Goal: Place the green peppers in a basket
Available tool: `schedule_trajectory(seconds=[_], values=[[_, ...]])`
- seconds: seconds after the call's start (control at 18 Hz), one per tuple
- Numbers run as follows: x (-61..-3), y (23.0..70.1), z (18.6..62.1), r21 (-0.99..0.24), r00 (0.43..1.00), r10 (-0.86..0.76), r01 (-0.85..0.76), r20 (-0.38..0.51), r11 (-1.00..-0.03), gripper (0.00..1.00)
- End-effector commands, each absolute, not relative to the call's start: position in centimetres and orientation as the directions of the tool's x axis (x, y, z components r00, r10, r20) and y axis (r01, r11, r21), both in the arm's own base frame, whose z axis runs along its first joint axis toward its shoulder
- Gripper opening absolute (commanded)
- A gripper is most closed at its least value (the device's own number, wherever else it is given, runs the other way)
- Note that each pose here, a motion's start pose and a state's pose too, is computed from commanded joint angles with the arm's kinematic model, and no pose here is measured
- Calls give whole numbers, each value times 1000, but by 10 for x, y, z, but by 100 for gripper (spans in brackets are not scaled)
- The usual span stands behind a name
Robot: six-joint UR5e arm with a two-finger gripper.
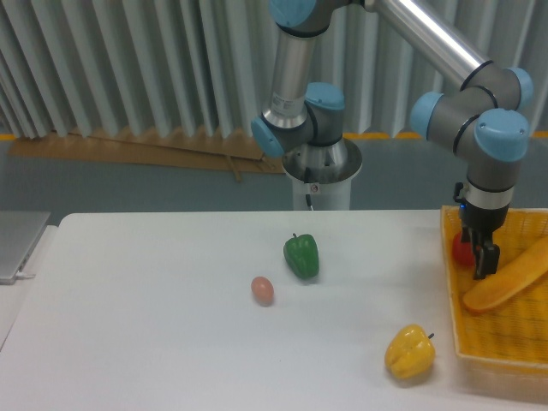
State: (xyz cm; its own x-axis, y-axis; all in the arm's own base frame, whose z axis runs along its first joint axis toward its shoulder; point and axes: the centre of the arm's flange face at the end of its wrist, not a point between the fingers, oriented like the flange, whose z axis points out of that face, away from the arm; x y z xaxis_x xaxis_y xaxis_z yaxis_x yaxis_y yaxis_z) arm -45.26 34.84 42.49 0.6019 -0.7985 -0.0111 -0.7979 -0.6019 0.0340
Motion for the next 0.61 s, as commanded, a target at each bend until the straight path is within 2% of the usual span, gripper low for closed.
schedule_trajectory(seconds=[0.61], values=[[-464, 334, 420, 11, 628, -778, -778, -10, -628, 100]])
